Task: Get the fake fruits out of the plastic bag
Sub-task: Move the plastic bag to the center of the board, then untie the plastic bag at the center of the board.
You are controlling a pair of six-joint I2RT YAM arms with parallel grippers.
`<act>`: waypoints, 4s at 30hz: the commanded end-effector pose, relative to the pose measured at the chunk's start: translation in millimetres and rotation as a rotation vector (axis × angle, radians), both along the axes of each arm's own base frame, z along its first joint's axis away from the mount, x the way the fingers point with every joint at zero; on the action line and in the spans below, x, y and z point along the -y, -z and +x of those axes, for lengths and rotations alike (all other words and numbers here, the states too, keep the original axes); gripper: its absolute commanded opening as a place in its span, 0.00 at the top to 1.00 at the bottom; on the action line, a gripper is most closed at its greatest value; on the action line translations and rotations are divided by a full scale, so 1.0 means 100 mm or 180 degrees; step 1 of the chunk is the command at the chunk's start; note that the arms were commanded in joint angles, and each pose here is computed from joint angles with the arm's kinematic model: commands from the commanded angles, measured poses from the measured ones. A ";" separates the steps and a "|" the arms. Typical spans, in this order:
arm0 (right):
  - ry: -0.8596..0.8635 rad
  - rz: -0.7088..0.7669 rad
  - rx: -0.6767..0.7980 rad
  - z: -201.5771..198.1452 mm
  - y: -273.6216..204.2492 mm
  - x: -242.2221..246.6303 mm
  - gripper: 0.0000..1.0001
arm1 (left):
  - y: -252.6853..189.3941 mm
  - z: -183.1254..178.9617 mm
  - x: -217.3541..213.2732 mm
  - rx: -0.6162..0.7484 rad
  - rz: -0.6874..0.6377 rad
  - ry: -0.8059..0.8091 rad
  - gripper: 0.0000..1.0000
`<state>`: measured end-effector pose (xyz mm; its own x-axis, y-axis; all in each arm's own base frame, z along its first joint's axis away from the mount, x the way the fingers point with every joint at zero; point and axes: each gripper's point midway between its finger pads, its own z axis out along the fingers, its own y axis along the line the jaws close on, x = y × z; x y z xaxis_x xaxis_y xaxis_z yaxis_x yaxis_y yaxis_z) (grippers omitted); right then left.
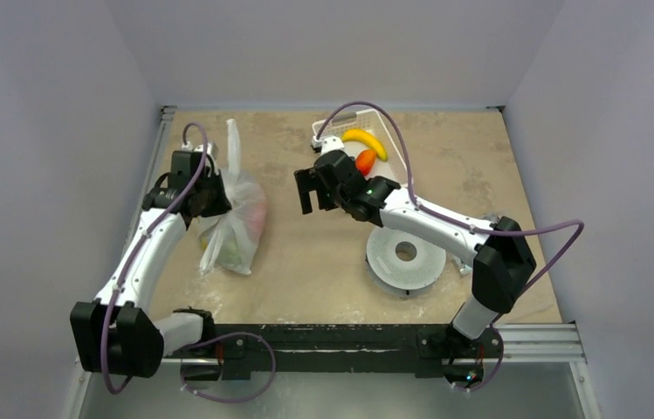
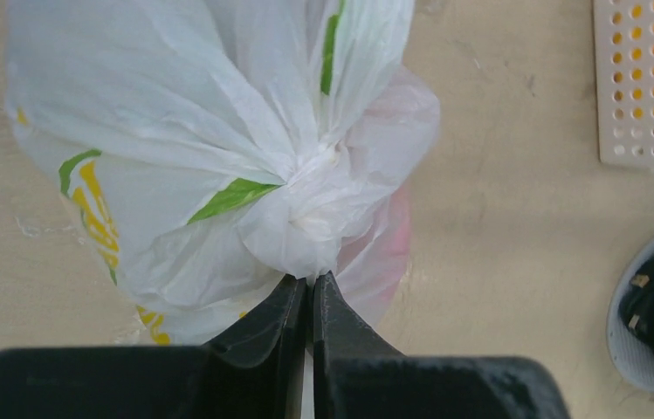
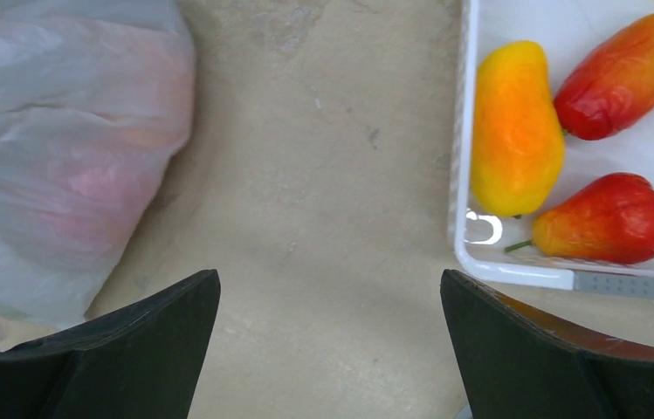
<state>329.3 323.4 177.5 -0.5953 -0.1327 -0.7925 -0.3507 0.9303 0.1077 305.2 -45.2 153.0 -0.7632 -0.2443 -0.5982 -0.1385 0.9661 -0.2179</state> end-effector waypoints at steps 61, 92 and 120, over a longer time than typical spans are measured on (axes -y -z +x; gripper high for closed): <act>-0.1297 0.1162 0.0623 -0.58 0.26 -2.08 0.75 | -0.11 -0.09 -0.30 0.0460 0.0747 0.0107 0.18; -0.1567 0.1609 0.0318 -0.95 0.07 -2.00 1.00 | 0.00 -0.10 -0.13 0.0192 0.0543 0.0267 0.19; -0.1347 0.1272 0.0243 -0.94 0.34 -1.69 1.00 | -0.07 -0.13 -0.25 0.0274 0.0707 0.0126 1.00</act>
<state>235.5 510.5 120.0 -0.5186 -0.0673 -0.8524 -0.7203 0.5715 0.3931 284.4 -38.5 133.8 -0.7920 -0.0567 -0.6079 -0.0172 0.9974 -0.0707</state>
